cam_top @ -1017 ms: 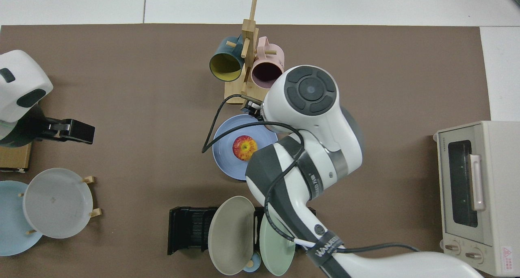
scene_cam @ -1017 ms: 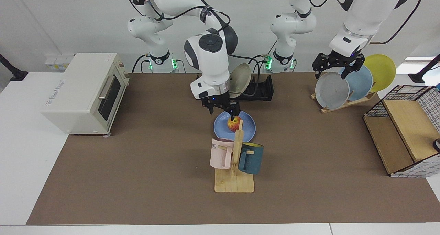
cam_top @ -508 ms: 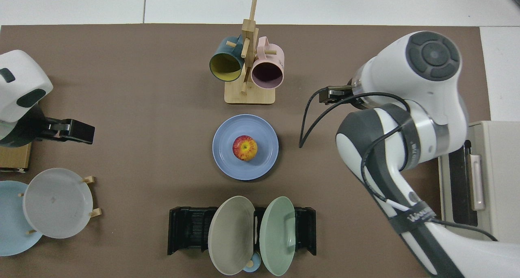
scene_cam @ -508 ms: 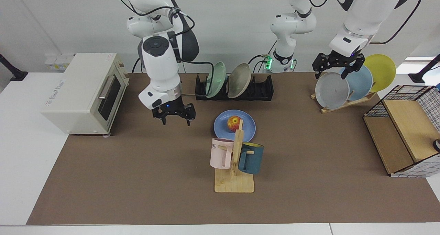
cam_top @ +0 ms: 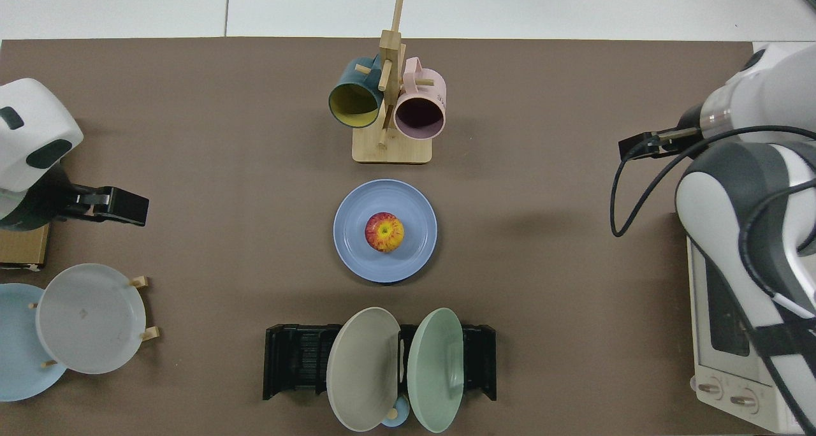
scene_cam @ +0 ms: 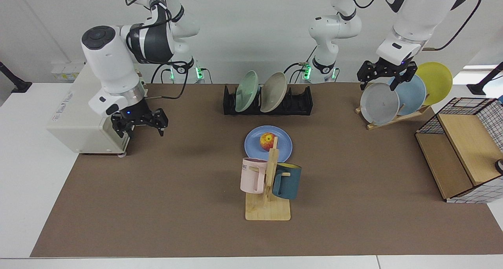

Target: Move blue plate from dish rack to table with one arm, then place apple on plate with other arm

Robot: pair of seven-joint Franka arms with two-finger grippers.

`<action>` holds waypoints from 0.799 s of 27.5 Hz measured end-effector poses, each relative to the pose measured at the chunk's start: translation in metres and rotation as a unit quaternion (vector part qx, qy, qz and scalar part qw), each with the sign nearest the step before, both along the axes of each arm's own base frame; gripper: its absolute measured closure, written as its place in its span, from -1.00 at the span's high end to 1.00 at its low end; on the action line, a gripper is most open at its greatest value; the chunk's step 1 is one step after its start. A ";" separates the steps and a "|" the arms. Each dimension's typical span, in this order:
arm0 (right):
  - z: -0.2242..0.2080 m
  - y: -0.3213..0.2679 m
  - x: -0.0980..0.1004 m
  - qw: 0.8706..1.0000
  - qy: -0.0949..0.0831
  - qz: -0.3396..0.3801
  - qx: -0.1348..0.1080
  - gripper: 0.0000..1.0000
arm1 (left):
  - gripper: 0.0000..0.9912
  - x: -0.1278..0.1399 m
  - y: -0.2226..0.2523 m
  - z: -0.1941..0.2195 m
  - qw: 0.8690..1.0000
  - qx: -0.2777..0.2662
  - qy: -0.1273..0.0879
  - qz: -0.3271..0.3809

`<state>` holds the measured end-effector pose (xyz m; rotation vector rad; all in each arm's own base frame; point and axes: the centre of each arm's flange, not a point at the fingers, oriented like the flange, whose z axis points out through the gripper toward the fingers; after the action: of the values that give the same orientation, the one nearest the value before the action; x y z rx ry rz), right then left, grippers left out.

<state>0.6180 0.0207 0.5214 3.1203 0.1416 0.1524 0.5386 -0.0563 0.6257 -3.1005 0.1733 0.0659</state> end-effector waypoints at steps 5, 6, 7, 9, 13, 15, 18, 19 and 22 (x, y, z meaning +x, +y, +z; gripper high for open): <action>0.032 -0.004 -0.019 1.000 0.000 -0.001 0.003 1.00 | 1.00 0.000 0.000 0.000 1.000 0.000 0.000 0.000; 0.039 -0.004 -0.024 1.000 0.001 -0.002 0.004 1.00 | 1.00 0.000 0.000 0.000 1.000 0.000 0.000 0.000; 0.048 -0.004 -0.029 1.000 0.000 -0.003 0.004 1.00 | 1.00 0.000 0.000 0.000 1.000 0.000 0.000 0.000; 0.062 -0.004 -0.038 1.000 -0.003 -0.007 0.006 1.00 | 1.00 0.000 0.000 0.000 1.000 0.000 0.000 0.000; 0.081 -0.005 -0.051 1.000 -0.007 -0.009 0.008 1.00 | 1.00 0.000 0.001 0.000 1.000 0.000 0.000 0.001; 0.085 -0.005 -0.052 1.000 -0.009 -0.009 0.009 1.00 | 1.00 0.000 0.001 0.000 1.000 0.000 -0.001 0.001; 0.085 -0.003 -0.052 1.000 -0.010 -0.017 0.009 1.00 | 1.00 0.000 0.002 0.001 1.000 0.000 -0.001 0.002; 0.085 -0.002 -0.052 1.000 -0.009 -0.019 0.010 1.00 | 1.00 0.000 0.002 0.001 1.000 0.000 -0.001 0.002; 0.084 -0.002 -0.051 1.000 -0.008 -0.024 0.010 1.00 | 1.00 0.000 0.002 0.001 1.000 0.000 -0.001 0.002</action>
<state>0.5667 0.0189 0.6053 3.1383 0.0667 0.1804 0.5388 -0.0540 0.6262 -3.1011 0.1664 0.0641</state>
